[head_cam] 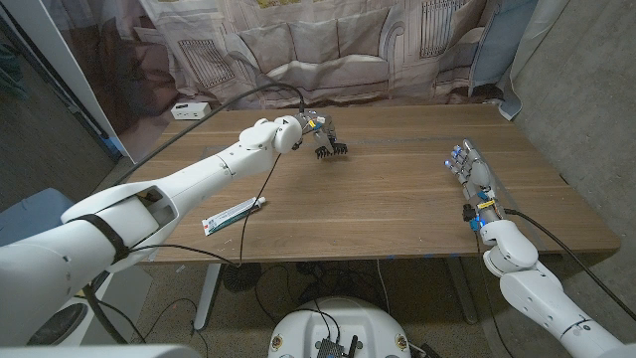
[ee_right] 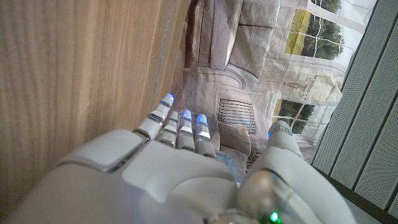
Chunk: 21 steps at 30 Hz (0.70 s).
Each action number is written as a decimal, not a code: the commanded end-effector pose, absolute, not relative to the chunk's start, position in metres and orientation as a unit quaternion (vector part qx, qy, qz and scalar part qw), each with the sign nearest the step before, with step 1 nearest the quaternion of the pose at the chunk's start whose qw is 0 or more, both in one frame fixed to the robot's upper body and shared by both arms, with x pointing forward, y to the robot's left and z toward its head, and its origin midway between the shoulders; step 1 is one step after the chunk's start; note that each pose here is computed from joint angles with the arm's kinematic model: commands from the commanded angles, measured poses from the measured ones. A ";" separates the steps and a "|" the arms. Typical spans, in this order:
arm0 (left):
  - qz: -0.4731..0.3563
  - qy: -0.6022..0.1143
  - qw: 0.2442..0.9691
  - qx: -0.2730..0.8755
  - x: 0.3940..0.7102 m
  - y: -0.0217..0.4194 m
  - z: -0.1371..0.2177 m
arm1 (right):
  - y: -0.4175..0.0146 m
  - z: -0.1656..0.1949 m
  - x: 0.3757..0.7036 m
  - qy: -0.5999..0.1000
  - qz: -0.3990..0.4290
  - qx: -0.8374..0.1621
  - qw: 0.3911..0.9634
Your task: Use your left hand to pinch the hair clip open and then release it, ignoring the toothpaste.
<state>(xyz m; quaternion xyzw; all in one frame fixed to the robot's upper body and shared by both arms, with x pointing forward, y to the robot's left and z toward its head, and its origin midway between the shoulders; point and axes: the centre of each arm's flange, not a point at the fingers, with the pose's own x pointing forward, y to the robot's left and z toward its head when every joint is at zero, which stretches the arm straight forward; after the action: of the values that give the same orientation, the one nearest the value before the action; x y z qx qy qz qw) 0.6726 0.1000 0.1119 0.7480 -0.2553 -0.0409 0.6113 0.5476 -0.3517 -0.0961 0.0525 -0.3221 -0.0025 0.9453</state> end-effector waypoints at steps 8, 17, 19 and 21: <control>-0.051 -0.246 0.611 0.751 0.678 0.096 0.101 | -0.354 -0.097 0.545 -0.319 -0.006 0.049 0.947; -0.057 -0.237 0.612 0.752 0.682 0.095 0.095 | -0.356 -0.096 0.544 -0.318 -0.006 0.048 0.947; -0.058 -0.237 0.613 0.752 0.682 0.094 0.095 | -0.356 -0.096 0.544 -0.318 -0.006 0.047 0.947; -0.058 -0.236 0.612 0.752 0.682 0.094 0.094 | -0.356 -0.095 0.544 -0.319 -0.006 0.047 0.947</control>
<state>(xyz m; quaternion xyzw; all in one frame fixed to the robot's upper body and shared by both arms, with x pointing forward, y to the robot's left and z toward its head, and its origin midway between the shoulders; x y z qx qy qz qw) 0.6798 0.0961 0.0980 0.7515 -0.2417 -0.0530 0.6116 0.5449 -0.3545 -0.0967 0.0490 -0.3184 -0.0054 0.9467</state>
